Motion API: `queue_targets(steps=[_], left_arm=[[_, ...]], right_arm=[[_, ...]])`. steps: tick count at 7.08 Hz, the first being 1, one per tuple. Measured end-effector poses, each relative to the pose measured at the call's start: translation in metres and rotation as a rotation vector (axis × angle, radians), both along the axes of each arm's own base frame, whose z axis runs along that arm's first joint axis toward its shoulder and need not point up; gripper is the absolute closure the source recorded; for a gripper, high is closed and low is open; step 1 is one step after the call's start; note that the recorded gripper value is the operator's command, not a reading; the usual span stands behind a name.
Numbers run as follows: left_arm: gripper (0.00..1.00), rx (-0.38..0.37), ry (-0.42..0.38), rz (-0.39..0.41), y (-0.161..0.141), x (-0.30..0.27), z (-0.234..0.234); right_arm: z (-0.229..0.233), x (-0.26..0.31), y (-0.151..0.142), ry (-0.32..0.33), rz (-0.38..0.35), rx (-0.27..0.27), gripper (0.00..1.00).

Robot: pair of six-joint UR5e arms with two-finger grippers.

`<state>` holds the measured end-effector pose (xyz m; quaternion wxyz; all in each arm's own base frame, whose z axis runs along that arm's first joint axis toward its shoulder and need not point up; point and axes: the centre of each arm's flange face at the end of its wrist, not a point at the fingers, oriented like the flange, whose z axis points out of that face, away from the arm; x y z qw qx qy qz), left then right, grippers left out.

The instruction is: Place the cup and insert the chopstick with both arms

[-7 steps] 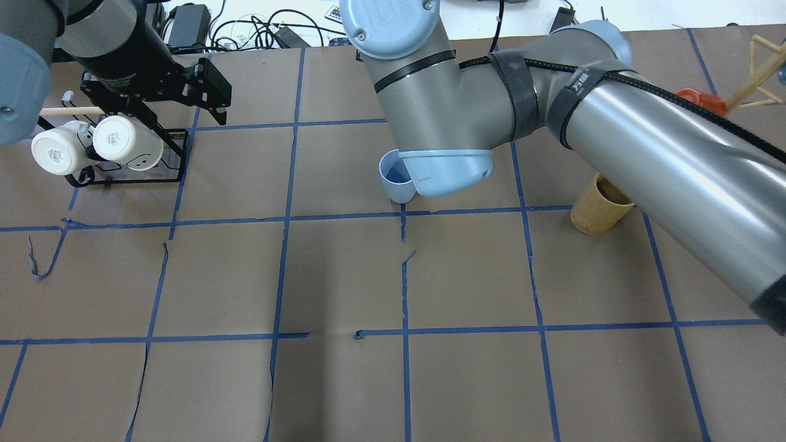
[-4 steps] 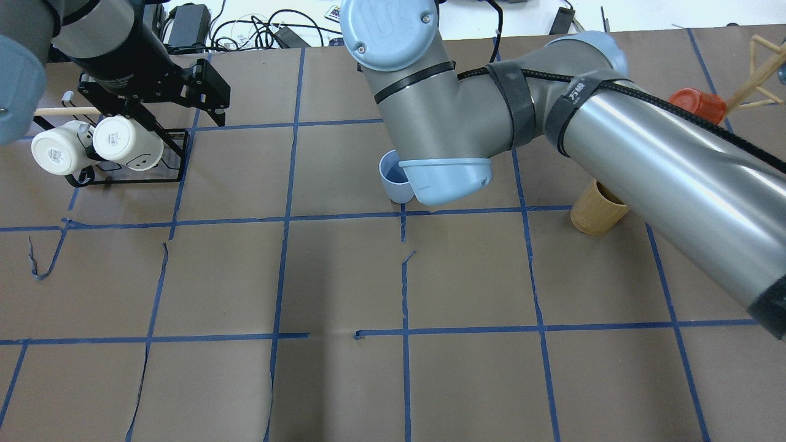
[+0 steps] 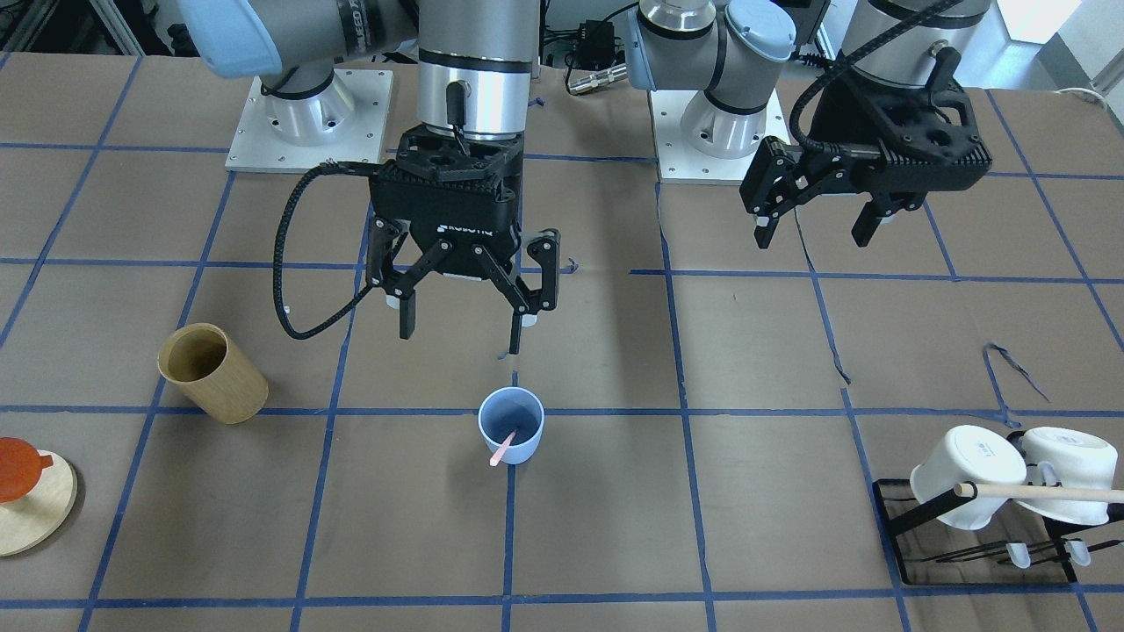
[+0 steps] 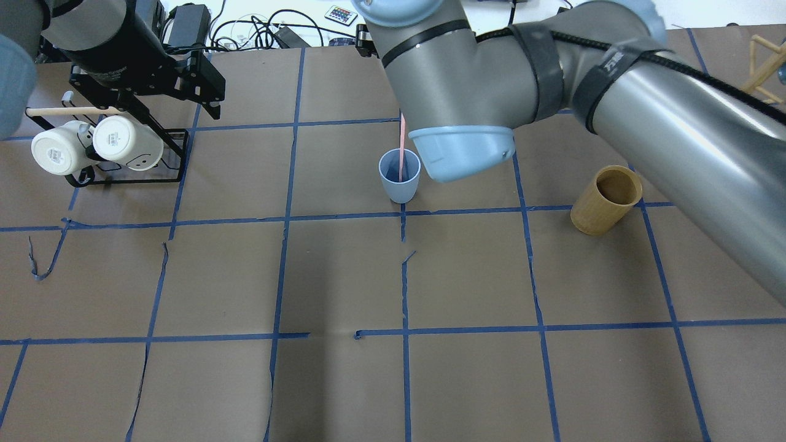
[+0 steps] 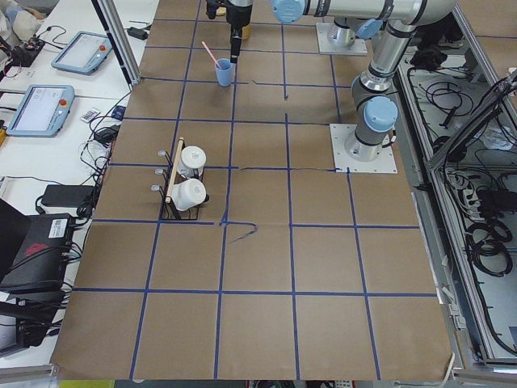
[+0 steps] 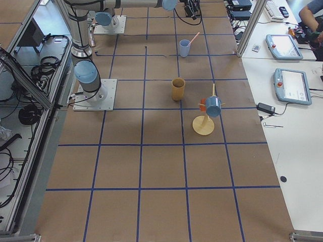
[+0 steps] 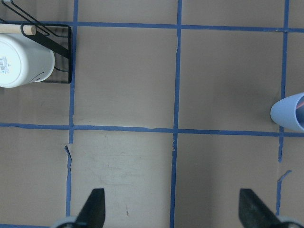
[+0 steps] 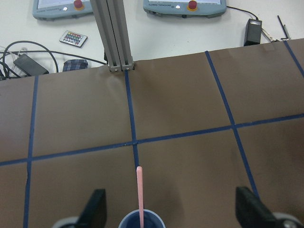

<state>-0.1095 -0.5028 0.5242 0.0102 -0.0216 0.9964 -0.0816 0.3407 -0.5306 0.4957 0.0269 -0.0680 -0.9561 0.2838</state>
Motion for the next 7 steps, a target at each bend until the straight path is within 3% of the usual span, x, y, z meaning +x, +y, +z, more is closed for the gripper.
queue_targets(steps=[3,5,7], left_arm=[[0.0,-0.013,0.008,-0.003,0.004,-0.002,0.006],[0.0,-0.016,0.01,-0.004,0.011,-0.003,0.011],[0.0,-0.014,0.011,-0.006,0.015,-0.004,0.011]], right_arm=[[0.037,-0.045,0.008,0.047,0.014,0.197,0.0],[0.031,-0.109,-0.002,-0.003,0.033,0.392,0.0],[0.02,-0.163,-0.012,-0.016,0.051,0.512,0.0]])
